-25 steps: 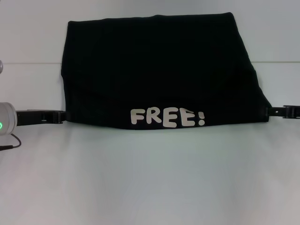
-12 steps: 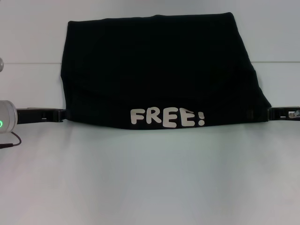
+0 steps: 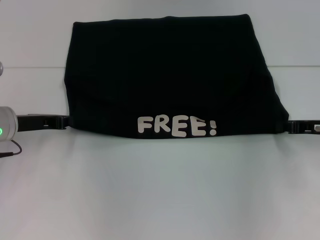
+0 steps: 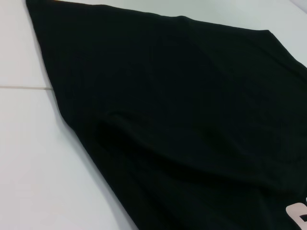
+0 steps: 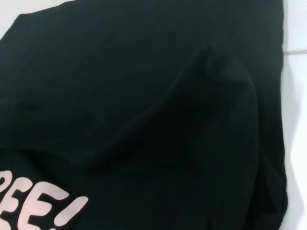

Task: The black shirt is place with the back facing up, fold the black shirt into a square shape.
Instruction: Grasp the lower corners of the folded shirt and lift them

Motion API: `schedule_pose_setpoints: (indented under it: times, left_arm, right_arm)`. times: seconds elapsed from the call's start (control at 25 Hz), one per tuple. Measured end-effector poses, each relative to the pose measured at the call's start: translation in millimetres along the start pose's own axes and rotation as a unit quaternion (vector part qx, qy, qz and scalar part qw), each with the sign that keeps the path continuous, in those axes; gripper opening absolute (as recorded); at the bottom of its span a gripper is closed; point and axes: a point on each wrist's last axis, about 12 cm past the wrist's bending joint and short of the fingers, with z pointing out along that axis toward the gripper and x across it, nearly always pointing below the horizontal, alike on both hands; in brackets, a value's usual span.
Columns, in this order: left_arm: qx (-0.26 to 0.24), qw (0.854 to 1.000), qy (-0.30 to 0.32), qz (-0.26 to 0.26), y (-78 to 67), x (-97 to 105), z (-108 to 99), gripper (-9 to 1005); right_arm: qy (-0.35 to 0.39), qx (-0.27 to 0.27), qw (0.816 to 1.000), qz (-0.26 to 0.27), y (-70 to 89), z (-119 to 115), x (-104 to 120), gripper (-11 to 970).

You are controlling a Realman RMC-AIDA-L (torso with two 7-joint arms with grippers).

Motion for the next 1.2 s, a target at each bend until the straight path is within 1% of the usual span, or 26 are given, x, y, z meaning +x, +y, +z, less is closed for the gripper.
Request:
schedule_pose_setpoints:
  times: [0.08, 0.28, 0.48, 0.6, 0.68, 0.84, 0.92, 0.96, 1.0, 1.2]
  left_arm:
    - [0.000, 1.000, 0.000, -0.001, 0.2, 1, 0, 1]
    - [0.001, 1.000, 0.002, -0.005, 0.9, 4, -1, 1]
    - [0.017, 1.000, 0.011, -0.008, 2.8, 11, -11, 2]
    - [0.033, 0.999, 0.021, -0.009, 3.1, 17, -20, 2]
    - [0.035, 0.999, 0.024, -0.012, 4.2, 22, -24, 2]
    - [0.034, 0.999, 0.024, -0.015, 5.4, 25, -25, 1]
    - [0.035, 0.999, 0.026, -0.013, 4.3, 25, -24, 1]
    - [0.035, 0.999, 0.026, -0.012, 3.8, 25, -23, 1]
    - [0.035, 0.999, 0.027, -0.010, 3.2, 24, -22, 1]
    - [0.035, 0.999, 0.026, -0.008, 2.8, 23, -22, 1]
  right_arm:
    - [-0.001, -0.007, 1.000, 0.001, 0.0, -2, 1, 311]
    - [-0.002, -0.023, 1.000, 0.012, -5.4, -11, 4, 84]
    - [-0.004, -0.033, 0.999, 0.024, -15.5, -27, 14, -1]
    - [-0.004, -0.030, 0.999, 0.035, -23.3, -36, 24, 16]
    - [-0.009, -0.028, 0.999, 0.040, -27.9, -40, 30, 27]
    - [-0.029, -0.029, 0.998, 0.045, -31.5, -44, 31, 50]
    - [-0.038, -0.032, 0.998, 0.046, -28.7, -41, 27, 61]
    - [-0.040, -0.034, 0.998, 0.039, -23.6, -36, 21, 67]
    - [-0.040, -0.034, 0.998, 0.039, -23.6, -36, 21, 72]
    - [-0.034, -0.036, 0.998, 0.024, -6.5, -15, 6, 101]
